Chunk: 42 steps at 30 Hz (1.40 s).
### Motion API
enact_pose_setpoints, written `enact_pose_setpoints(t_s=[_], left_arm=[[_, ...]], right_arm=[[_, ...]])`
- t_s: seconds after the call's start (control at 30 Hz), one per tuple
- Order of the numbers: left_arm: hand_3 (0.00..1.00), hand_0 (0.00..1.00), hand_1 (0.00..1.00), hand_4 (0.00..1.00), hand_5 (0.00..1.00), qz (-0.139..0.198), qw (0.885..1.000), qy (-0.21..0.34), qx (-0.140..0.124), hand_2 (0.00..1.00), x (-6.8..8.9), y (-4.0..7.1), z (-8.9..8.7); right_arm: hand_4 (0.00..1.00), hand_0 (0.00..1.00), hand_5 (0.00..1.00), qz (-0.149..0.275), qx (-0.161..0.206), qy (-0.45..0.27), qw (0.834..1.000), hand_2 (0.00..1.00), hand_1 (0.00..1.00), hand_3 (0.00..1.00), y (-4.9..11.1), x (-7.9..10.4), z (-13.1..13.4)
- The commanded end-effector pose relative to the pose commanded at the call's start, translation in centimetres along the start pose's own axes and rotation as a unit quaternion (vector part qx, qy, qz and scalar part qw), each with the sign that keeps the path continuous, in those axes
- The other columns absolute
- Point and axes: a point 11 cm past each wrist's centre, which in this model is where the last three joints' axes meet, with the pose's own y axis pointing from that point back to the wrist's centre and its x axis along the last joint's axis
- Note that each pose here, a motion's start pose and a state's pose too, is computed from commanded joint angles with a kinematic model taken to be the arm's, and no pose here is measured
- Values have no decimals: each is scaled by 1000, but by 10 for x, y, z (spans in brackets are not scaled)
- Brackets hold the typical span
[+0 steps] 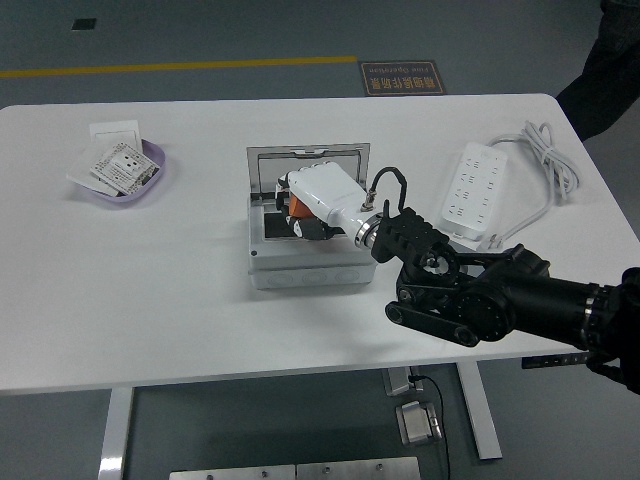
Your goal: Pick up the cylinder from the cube,place it in the box,flap close box
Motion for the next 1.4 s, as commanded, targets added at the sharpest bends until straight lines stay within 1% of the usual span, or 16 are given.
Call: enact_pose_setpoints(t_s=[0.03, 0.2, 0.23, 0.4, 0.43, 0.6, 0.63, 0.8, 0.83, 1.0, 1.03, 1.1, 1.2, 1.23, 1.3, 1.4], left_arm=[[662, 669, 716, 721, 242, 0, 1000, 0, 0, 673, 0, 0, 0], [662, 669, 716, 721, 242, -3, 1000, -3, 6, 673, 0, 0, -1], [656, 670, 716, 718, 244, -3, 1000, -4, 8, 668, 0, 0, -1], [656, 670, 716, 718, 244, -4, 1000, -6, 12, 668, 0, 0, -3], [651, 674, 716, 714, 243, -4, 1000, -7, 12, 660, 0, 0, -3], [651, 674, 716, 714, 243, -4, 1000, -9, 11, 660, -1, 0, -2], [651, 674, 718, 712, 244, -5, 1000, -10, 11, 658, -1, 0, -2], [651, 674, 718, 712, 244, -5, 1000, -12, 10, 658, -1, 0, -1], [649, 674, 719, 710, 243, -5, 1000, -13, 10, 657, -2, 0, -1], [649, 674, 719, 710, 243, -6, 1000, -14, 10, 657, -2, 0, -2], [644, 675, 719, 707, 241, -6, 1000, -14, 10, 649, -2, 0, -2], [644, 675, 719, 707, 241, -7, 1000, -14, 10, 649, -3, 0, -2], [644, 675, 719, 707, 241, -8, 1000, -15, 11, 649, -5, 0, -3], [641, 675, 717, 706, 240, -9, 1000, -14, 11, 646, -6, 0, -3], [641, 675, 717, 706, 240, -10, 1000, -14, 12, 646, -7, -1, -4], [641, 675, 717, 706, 240, -12, 1000, -14, 14, 646, -9, -1, -5]], right_arm=[[274, 118, 18, 0, 0, -1, 1000, 443, 209, 491, -1, 1, 0], [274, 118, 18, -2, -3, -5, 1000, 443, 209, 491, -2, 2, 0], [488, 224, 90, -2, -3, -6, 1000, 526, 314, 620, -3, 2, 0], [488, 224, 90, -4, -2, -8, 1000, 526, 314, 620, -3, 1, -1], [622, 418, 454, -4, -2, -8, 1000, 610, 475, 665, -3, 0, -1], [622, 418, 454, -6, -2, -10, 1000, 610, 475, 665, -3, -2, -2], [760, 571, 548, -6, -3, -11, 1000, 630, 555, 672, -2, -3, -2], [760, 571, 548, -8, -3, -12, 1000, 630, 555, 672, -1, -5, -2], [798, 588, 576, -8, -3, -12, 1000, 632, 559, 682, -1, -5, -2], [798, 588, 576, -8, -2, -12, 1000, 632, 559, 682, -1, -5, -3], [816, 595, 600, -8, -2, -12, 1000, 614, 557, 684, -1, -5, -3], [816, 595, 600, -6, -2, -15, 1000, 614, 557, 684, 0, -4, -4], [816, 595, 600, 0, 0, -25, 1000, 614, 557, 684, 2, 0, -6], [833, 598, 615, 3, 0, -30, 1000, 601, 533, 685, 4, 3, -7], [833, 598, 615, 8, 2, -40, 999, 601, 533, 685, 7, 7, -8], [833, 598, 615, 21, 1, -59, 998, 601, 533, 685, 14, 18, -7]])
